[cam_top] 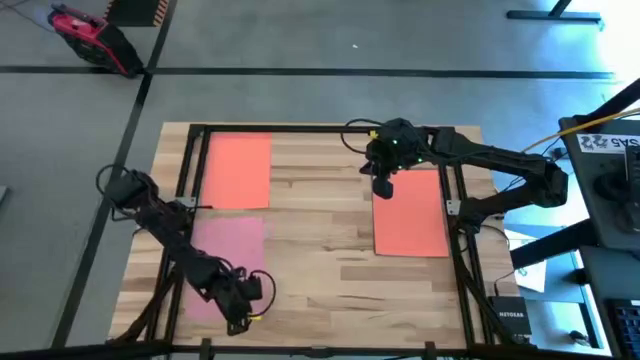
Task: Organize paper
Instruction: Move the pink color paper to the bottom left of the table
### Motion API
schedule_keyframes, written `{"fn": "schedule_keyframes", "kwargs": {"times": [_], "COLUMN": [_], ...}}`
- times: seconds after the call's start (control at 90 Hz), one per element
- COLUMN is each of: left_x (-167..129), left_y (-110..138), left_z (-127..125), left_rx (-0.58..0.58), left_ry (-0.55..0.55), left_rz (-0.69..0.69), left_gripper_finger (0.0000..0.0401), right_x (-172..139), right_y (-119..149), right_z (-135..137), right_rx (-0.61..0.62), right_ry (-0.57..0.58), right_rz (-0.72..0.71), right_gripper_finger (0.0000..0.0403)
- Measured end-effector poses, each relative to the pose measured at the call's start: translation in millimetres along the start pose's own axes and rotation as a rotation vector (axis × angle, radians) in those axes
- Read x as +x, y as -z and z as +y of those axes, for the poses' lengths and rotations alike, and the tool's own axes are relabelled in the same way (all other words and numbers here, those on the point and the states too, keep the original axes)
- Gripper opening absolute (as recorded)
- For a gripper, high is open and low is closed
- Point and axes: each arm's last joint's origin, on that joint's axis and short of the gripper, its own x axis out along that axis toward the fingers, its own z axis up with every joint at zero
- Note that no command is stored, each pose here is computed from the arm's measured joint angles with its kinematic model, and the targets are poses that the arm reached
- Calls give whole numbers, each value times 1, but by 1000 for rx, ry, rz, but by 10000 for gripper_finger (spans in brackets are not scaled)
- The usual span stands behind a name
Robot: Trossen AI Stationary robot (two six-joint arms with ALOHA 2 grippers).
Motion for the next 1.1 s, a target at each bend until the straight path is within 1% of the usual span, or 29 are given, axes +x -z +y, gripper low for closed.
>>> {"fn": "schedule_keyframes", "kwargs": {"times": [0.133,0.344,0.833,1.1], "left_x": [8,17,15,6], "left_y": [-2,0,14,12], "left_z": [3,2,-7,-9], "left_rx": [33,16,10,0], "left_ry": [-15,-19,19,49], "left_rz": [1,9,60,45], "left_gripper_finger": [0,0,0,0], "right_x": [0,0,0,0], "right_y": [0,0,0,0], "right_z": [0,0,0,0], "right_rx": [-4,-15,-15,-15], "right_ry": [0,0,0,0], "right_rz": [0,0,0,0], "right_gripper_finger": [0,0,0,0]}}
